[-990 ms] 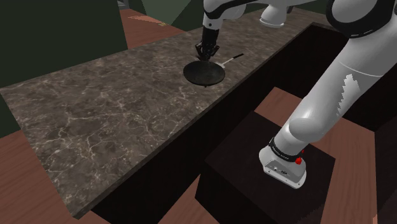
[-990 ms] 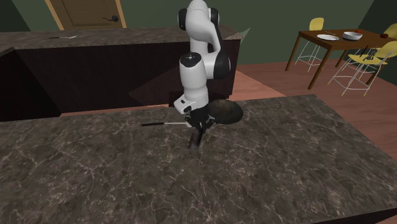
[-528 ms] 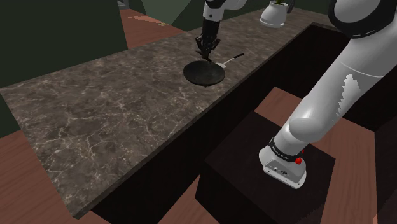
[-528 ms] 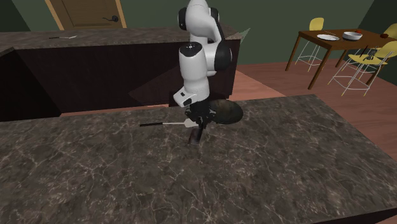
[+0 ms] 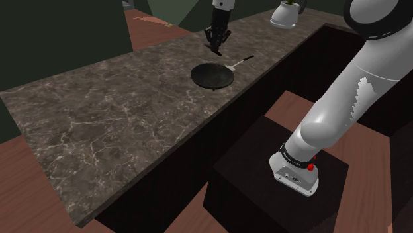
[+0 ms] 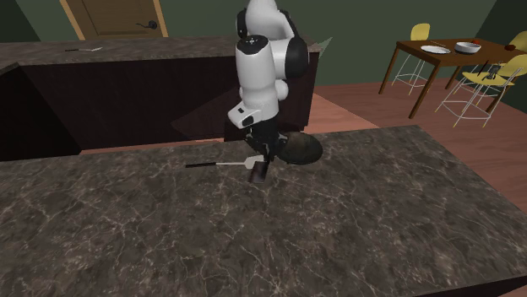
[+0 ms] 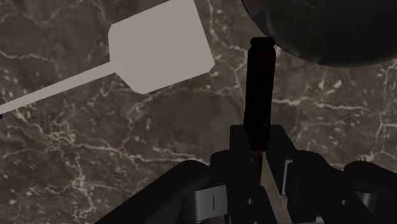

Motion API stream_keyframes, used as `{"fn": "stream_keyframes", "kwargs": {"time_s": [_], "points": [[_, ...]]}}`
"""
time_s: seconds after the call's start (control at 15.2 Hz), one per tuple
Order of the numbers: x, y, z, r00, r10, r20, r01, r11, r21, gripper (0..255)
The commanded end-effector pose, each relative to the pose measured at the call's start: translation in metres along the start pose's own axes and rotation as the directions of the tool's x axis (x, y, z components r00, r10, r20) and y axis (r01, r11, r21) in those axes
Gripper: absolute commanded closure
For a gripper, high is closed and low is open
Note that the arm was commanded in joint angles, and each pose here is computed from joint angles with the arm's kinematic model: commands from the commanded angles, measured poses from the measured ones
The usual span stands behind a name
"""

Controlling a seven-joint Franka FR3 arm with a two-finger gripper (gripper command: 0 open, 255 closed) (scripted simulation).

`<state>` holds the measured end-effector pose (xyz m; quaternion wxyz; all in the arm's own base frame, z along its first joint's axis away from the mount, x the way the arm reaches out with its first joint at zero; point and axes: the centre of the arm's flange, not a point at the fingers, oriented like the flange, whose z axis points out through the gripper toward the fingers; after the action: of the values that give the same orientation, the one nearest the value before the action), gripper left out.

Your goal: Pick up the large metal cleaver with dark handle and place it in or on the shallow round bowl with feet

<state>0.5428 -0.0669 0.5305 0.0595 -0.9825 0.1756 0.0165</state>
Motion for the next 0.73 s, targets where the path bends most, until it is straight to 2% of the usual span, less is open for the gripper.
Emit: {"fn": "stream_keyframes", "kwargs": {"time_s": [0.0, 0.4, 0.66], "points": [[-0.001, -0.001, -0.010, 1.000, 0.000, 0.000, 0.000, 1.000, 0.000, 255], [-0.003, -0.005, -0.041, 1.000, 0.000, 0.000, 0.000, 1.000, 0.000, 255], [-0.048, -0.033, -0.039, 1.000, 0.000, 0.000, 0.000, 1.000, 0.000, 255]]}}
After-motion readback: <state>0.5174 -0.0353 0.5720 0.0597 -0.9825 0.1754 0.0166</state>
